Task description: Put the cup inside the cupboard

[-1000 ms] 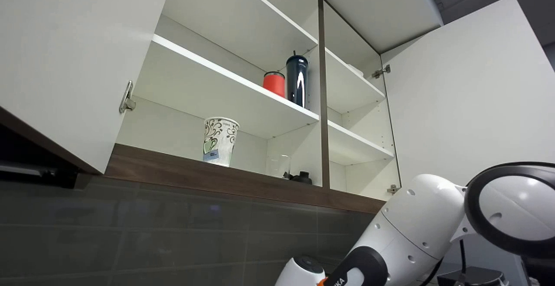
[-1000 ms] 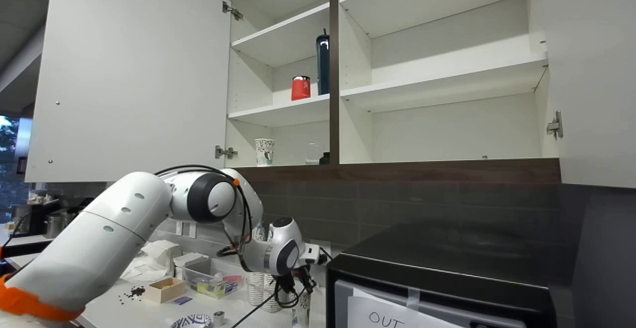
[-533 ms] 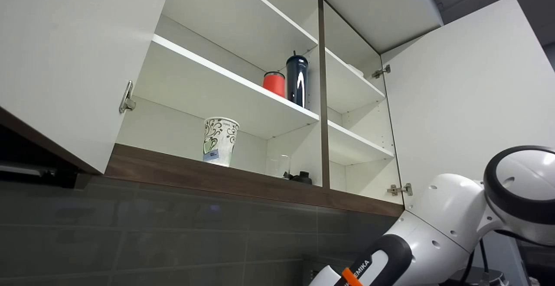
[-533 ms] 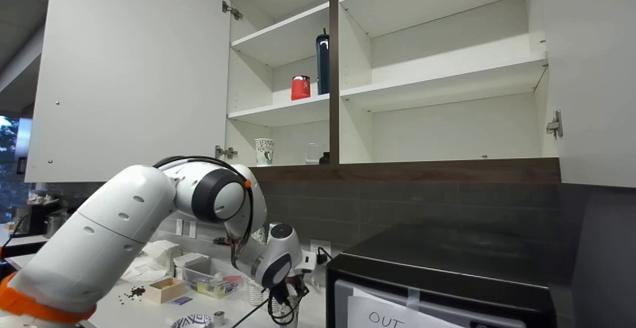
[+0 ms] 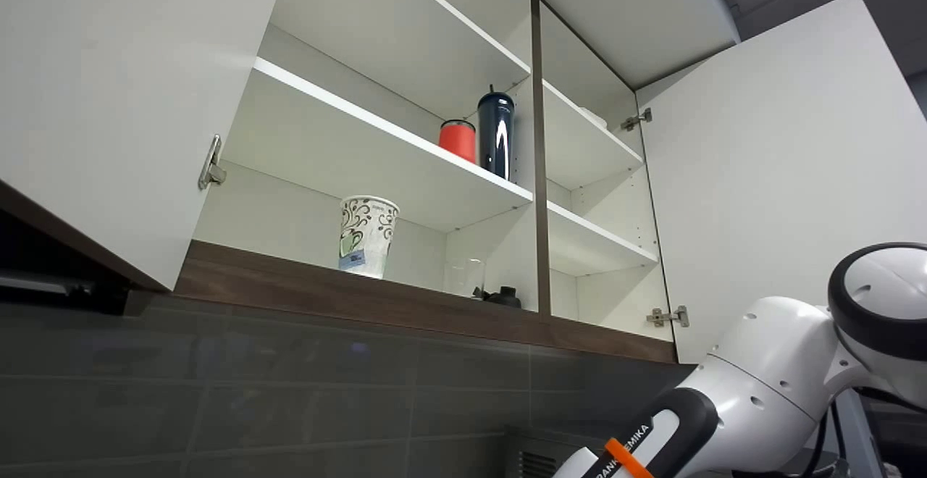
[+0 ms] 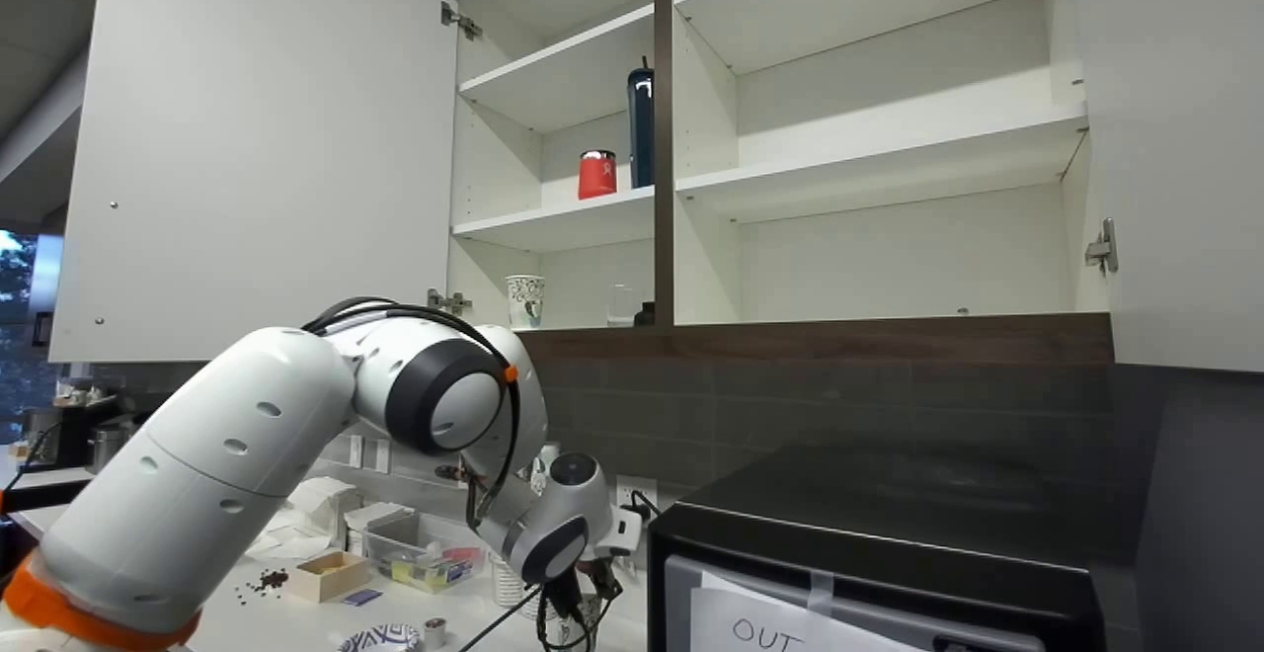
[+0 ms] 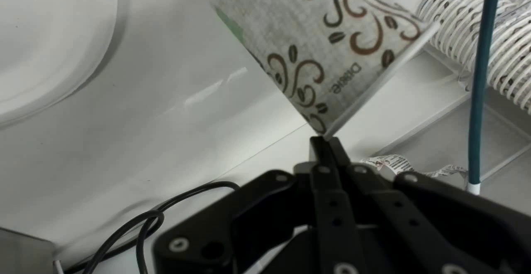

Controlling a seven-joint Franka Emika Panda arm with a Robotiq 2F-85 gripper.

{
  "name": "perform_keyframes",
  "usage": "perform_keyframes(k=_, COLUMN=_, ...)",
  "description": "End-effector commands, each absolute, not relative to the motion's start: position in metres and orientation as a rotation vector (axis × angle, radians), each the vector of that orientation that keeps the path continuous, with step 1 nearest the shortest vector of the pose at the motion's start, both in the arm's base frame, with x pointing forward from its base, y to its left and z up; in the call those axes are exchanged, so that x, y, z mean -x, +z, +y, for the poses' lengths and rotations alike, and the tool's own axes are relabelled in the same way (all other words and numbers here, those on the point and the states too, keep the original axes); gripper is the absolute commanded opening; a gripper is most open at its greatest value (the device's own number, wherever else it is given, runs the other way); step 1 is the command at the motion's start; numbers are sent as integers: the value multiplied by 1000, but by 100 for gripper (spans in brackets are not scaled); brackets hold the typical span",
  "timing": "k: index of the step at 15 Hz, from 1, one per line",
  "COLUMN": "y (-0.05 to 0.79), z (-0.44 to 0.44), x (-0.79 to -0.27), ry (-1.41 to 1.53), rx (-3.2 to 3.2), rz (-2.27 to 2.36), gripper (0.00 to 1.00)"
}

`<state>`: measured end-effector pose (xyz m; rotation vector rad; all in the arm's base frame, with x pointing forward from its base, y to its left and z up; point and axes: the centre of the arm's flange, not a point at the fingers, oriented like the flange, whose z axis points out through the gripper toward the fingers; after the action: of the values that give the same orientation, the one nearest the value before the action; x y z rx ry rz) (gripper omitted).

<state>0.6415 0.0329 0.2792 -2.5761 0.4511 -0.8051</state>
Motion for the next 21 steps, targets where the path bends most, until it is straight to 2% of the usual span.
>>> perform_keyframes(k=1, y=269, z=32, x=-631, ry=-847, rx=2531, rz=452, gripper=0)
perform_keyframes(k=10, y=276, z=42, x=-637, ry=-888, rx=2493, rz=439, gripper=0)
perform_keyframes(k=16, y=255, z=29, x=-649, ry=-1104, rx=2456, rz=498, gripper=0)
perform_keyframes(k=21, y=234, z=25, x=-651, ry=-1081, rx=2421, rz=593, gripper=0)
